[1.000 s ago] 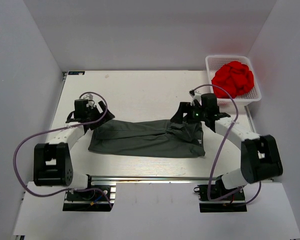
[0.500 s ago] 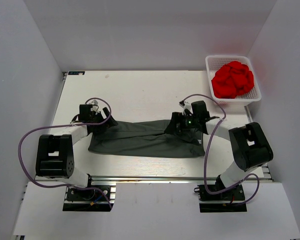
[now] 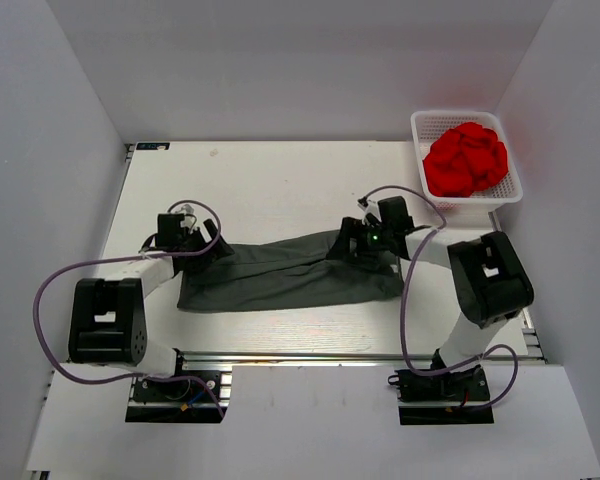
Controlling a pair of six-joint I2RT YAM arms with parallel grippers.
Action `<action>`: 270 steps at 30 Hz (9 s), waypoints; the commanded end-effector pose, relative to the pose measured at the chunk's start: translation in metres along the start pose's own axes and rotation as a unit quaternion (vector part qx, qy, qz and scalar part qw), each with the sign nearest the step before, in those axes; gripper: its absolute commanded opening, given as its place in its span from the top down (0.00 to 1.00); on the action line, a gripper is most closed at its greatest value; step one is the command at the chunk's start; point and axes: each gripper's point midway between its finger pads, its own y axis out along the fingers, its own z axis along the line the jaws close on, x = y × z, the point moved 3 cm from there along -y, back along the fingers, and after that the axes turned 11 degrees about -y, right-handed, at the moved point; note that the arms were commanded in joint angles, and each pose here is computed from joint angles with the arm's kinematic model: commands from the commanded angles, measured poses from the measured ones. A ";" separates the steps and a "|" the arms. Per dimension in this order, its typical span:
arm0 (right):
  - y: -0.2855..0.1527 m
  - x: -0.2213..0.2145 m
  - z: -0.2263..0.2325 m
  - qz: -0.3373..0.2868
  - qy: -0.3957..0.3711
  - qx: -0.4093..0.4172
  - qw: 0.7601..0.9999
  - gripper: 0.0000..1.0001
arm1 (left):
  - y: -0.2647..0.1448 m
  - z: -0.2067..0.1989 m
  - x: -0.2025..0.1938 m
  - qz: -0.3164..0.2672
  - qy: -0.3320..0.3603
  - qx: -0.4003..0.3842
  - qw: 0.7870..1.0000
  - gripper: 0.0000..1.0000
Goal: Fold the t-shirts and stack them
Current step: Rotate the tshirt 85 degrees, then grab the bottom of the folded rectangular tshirt with both arms, then fold the folded rectangular tshirt in 1/3 of the way, then grab one side of the 2/3 rectangular tshirt with both arms, then fold the long partially folded tshirt into a neat square
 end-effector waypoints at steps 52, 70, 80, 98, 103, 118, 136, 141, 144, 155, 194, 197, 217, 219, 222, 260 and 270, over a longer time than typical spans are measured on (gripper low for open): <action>0.071 0.145 -0.091 0.032 -0.011 -0.214 0.976 0.10 | -0.062 -0.096 -0.057 0.031 0.172 -0.049 0.983 0.00; -0.037 0.113 -0.007 -0.043 -0.099 -0.119 0.987 0.10 | -0.031 -0.106 -0.112 0.145 0.231 -0.139 0.952 0.00; -0.051 -0.055 0.056 0.099 0.020 0.001 0.995 0.10 | -0.015 -0.084 -0.147 0.200 0.271 -0.107 0.935 0.12; -0.024 -0.113 0.055 0.176 0.052 -0.004 0.983 0.61 | 0.000 -0.070 -0.168 0.211 0.265 -0.084 0.937 0.80; -0.016 -0.105 0.051 0.154 0.028 -0.002 0.988 0.87 | -0.008 -0.082 -0.169 0.213 0.271 -0.124 0.931 1.00; -0.054 -0.109 0.098 0.171 -0.057 0.088 0.980 1.00 | -0.066 -0.100 -0.175 0.238 0.277 -0.200 0.909 1.00; -0.050 0.023 0.063 0.021 -0.078 -0.063 0.995 1.00 | -0.011 -0.214 -0.073 0.079 0.260 -0.178 0.946 1.00; -0.056 0.062 0.042 -0.021 -0.068 -0.111 0.991 1.00 | 0.008 -0.224 -0.039 0.043 0.251 -0.139 0.957 1.00; -0.059 0.080 0.033 -0.043 -0.060 -0.122 0.990 1.00 | 0.020 -0.231 -0.021 0.026 0.249 -0.131 0.959 1.00; -0.062 0.127 -0.008 -0.076 -0.044 -0.147 0.985 1.00 | 0.057 -0.254 0.022 0.009 0.257 -0.139 0.956 1.00; -0.043 0.153 -0.059 -0.102 -0.054 -0.055 0.992 0.10 | 0.101 -0.250 0.053 0.049 0.331 -0.255 0.907 0.00; -0.045 0.129 -0.058 -0.088 -0.030 -0.060 0.994 0.10 | 0.101 -0.234 0.031 0.094 0.321 -0.243 0.910 0.00; -0.003 0.029 -0.048 0.008 0.053 -0.013 0.998 0.54 | 0.105 -0.162 -0.065 0.194 0.333 -0.207 0.899 0.63; -0.005 0.030 -0.047 0.006 0.049 -0.015 0.999 0.72 | 0.105 -0.164 -0.069 0.197 0.336 -0.209 0.897 0.96; -0.009 0.029 -0.042 0.004 0.041 -0.013 0.999 1.00 | 0.097 -0.169 -0.065 0.188 0.339 -0.215 0.896 1.00; -0.116 0.118 0.005 -0.127 0.011 0.112 0.985 1.00 | 0.006 -0.259 0.002 0.215 0.213 -0.485 0.820 1.00; -0.090 0.170 -0.047 -0.128 -0.020 0.055 0.990 1.00 | 0.060 -0.255 0.053 0.181 0.199 -0.458 0.847 1.00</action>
